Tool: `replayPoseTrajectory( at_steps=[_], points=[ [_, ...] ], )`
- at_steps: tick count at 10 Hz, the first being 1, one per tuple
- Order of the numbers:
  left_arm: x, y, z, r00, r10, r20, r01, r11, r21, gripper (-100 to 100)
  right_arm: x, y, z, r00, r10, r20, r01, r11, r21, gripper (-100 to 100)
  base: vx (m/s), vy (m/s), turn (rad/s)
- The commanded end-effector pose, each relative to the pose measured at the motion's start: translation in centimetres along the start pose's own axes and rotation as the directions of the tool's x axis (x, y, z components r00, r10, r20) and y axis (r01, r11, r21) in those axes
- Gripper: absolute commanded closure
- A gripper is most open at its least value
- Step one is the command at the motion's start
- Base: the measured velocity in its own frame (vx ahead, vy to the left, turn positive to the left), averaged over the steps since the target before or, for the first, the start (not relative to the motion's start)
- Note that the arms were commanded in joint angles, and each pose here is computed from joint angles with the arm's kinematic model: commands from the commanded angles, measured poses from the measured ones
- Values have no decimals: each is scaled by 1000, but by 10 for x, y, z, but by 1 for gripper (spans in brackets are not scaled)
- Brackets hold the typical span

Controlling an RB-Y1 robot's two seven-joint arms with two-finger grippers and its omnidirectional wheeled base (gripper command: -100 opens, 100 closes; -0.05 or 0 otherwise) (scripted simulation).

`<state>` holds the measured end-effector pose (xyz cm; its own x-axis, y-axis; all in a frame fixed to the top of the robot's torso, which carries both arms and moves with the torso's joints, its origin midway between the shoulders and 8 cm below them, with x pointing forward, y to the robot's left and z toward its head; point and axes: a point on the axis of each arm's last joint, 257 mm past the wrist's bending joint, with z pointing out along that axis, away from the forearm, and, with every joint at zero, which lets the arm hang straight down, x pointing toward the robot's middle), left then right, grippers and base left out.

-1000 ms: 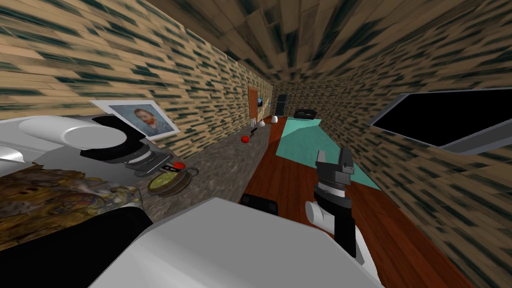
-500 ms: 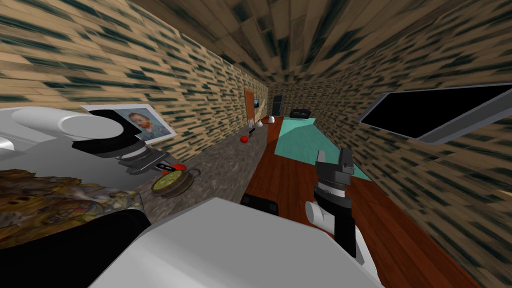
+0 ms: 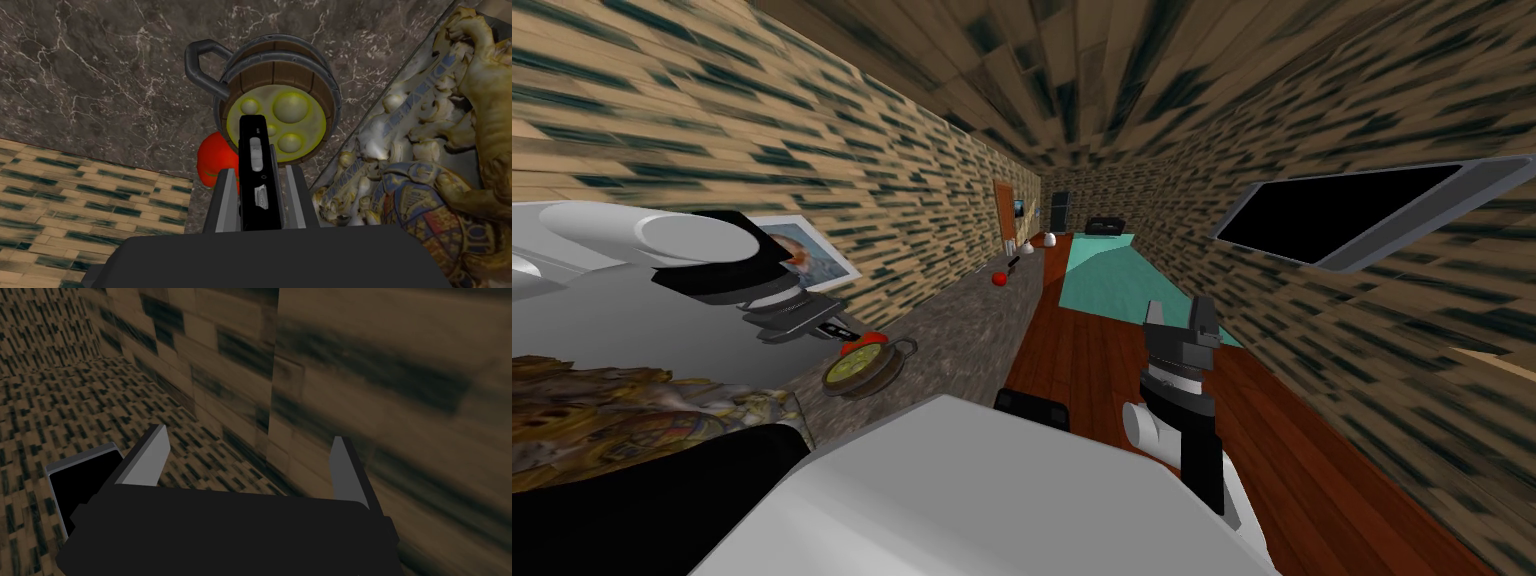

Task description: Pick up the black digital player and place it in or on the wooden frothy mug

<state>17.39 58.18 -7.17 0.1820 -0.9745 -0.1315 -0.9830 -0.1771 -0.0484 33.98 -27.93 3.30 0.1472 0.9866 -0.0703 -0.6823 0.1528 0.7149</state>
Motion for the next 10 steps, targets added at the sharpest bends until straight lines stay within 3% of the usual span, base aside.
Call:
replayPoseTrajectory(
  at_steps=[1, 4, 5, 9, 10],
  points=[
    [-1, -1, -3, 1000, -4, -8, 4, 1000, -12, 100, 0, 0, 0, 1000, 0, 0, 0, 1000, 0, 0, -58, 65, -82],
    [-1, -3, -6, 1000, -9, -18, 9, 1000, -24, 100, 0, 0, 0, 1000, 0, 0, 0, 1000, 0, 0, -65, 54, -78],
    [-1, -3, -7, 1000, -9, -19, 8, 1000, -25, -100, 0, 0, 0, 1000, 0, 0, 0, 1000, 0, 0, 0, 0, 0],
    [-1, -3, -7, 1000, -8, -19, 8, 1000, -24, -100, 0, 0, 0, 1000, 0, 0, 0, 1000, 0, 0, 0, 0, 0],
    [-1, -3, -7, 1000, -8, -19, 8, 1000, -24, 0, 0, 0, 0, 1000, 0, 0, 0, 1000, 0, 0, 0, 0, 0]
  ],
)
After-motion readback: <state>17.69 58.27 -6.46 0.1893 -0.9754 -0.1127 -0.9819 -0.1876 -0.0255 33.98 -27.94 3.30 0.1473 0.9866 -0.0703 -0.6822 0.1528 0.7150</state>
